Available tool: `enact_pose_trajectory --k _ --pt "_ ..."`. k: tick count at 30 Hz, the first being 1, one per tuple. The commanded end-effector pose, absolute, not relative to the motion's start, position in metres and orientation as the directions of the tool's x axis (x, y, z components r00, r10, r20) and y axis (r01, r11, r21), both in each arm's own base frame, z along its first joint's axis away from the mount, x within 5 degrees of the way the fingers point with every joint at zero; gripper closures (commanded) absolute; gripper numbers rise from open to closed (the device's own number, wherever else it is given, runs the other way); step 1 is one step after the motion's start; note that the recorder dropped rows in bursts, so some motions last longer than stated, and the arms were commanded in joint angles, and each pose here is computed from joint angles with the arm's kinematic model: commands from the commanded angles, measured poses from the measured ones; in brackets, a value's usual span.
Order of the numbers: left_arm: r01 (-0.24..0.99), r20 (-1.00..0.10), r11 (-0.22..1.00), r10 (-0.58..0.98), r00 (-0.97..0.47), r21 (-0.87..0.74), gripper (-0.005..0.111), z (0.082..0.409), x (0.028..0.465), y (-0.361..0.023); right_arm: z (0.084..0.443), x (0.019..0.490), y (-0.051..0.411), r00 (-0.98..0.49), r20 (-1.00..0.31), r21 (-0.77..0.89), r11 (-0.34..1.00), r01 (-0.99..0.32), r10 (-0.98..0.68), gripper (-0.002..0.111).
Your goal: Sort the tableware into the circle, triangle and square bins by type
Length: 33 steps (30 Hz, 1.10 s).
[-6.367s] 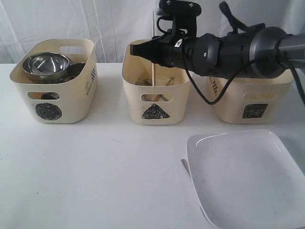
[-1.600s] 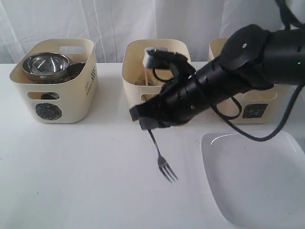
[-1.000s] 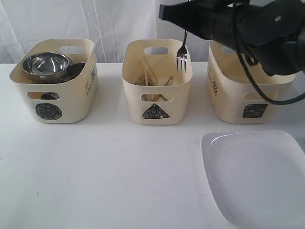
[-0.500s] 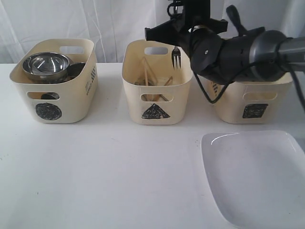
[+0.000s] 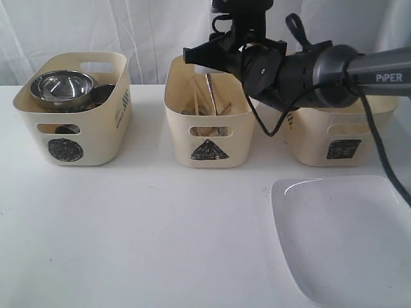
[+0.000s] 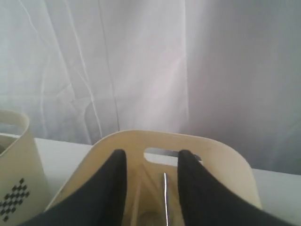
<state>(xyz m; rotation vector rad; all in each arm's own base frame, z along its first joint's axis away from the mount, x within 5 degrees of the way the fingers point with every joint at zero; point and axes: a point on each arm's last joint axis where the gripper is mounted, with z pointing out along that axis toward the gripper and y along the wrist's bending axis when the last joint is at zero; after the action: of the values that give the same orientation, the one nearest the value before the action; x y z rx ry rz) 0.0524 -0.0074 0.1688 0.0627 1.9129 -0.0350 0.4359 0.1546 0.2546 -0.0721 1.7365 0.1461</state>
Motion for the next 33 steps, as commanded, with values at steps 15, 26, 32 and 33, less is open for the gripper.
enact_pose_trajectory --k 15,26,32,33 --pt "0.066 -0.942 0.998 0.024 -0.336 0.002 0.107 0.168 0.052 -0.008 0.311 0.284 0.133 -0.628 -0.762 0.42 0.861 -0.287 0.162 0.108" --pt "0.066 -0.942 0.998 0.024 -0.336 0.002 0.107 0.168 0.052 -0.008 0.365 0.191 0.044 0.053 -0.998 -0.047 0.985 -0.167 -0.039 0.108" --pt "0.066 -0.942 0.998 0.024 -0.336 0.002 0.107 0.168 0.052 -0.008 0.324 0.173 -0.053 0.118 -0.95 0.299 0.735 0.609 0.289 0.108" --pt "0.066 -0.942 0.998 0.024 -0.336 0.002 0.107 0.168 0.052 -0.008 0.314 0.166 -0.063 0.115 -0.93 0.322 0.623 0.713 0.349 0.108"
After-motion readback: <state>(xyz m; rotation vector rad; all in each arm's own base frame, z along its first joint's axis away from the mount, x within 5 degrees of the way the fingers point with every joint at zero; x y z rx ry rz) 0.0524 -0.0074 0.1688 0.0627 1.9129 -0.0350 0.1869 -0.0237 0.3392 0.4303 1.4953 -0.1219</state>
